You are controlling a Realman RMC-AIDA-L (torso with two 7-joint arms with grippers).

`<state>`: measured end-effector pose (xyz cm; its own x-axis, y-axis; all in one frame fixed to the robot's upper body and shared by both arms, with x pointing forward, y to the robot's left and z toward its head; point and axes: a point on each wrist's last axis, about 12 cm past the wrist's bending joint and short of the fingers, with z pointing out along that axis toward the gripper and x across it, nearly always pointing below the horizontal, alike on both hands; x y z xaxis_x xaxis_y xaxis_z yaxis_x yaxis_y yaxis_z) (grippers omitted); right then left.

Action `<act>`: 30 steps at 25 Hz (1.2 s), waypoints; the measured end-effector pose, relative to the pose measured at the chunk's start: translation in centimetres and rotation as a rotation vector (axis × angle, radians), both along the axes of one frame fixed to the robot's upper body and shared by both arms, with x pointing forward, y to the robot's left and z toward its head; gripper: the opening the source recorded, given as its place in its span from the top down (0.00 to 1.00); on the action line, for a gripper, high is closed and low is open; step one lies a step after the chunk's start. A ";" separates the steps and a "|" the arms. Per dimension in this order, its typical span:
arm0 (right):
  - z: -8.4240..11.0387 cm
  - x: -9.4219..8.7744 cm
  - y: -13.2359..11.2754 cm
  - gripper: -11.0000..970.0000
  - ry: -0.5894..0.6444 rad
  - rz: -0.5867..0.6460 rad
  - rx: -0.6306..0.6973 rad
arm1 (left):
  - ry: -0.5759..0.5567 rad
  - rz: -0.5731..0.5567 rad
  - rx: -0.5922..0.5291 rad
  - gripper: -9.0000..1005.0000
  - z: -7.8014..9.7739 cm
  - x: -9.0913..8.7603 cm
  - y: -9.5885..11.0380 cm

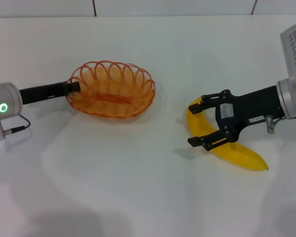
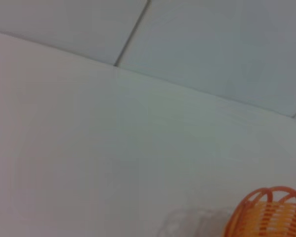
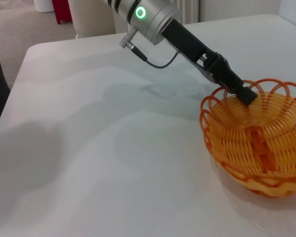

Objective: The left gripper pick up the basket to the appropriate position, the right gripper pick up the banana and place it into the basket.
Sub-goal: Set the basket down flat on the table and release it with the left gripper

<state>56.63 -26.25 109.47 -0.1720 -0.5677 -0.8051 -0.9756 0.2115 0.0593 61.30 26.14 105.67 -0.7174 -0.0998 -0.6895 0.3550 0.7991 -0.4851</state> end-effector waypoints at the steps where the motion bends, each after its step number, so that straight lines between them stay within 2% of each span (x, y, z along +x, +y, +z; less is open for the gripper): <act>1: 0.0 0.0 0.0 0.08 0.000 0.000 0.000 | 0.004 0.003 0.000 0.92 -0.1 -0.1 0.0; 11: 0.0 0.0 0.0 0.08 0.005 -0.002 -0.001 | 0.013 0.005 -0.003 0.92 -0.4 -0.3 0.0; 19: 0.0 0.1 0.0 0.08 0.006 -0.005 -0.004 | -0.003 -0.006 0.012 0.86 -0.4 -0.3 0.1; 25: -0.1 0.0 -0.1 0.08 0.007 -0.009 -0.005 | -0.056 -0.076 0.031 0.64 0.4 -0.2 0.0; 30: -0.1 0.0 -0.1 0.08 0.007 -0.013 -0.002 | -0.173 -0.163 0.069 0.43 2.0 -0.3 1.0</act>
<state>56.62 -26.36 109.38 -0.1851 -0.5668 -0.8028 -0.9723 0.2243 0.0659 60.99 27.09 107.69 -0.5907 0.0591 -0.8047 0.5552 0.7535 -0.3522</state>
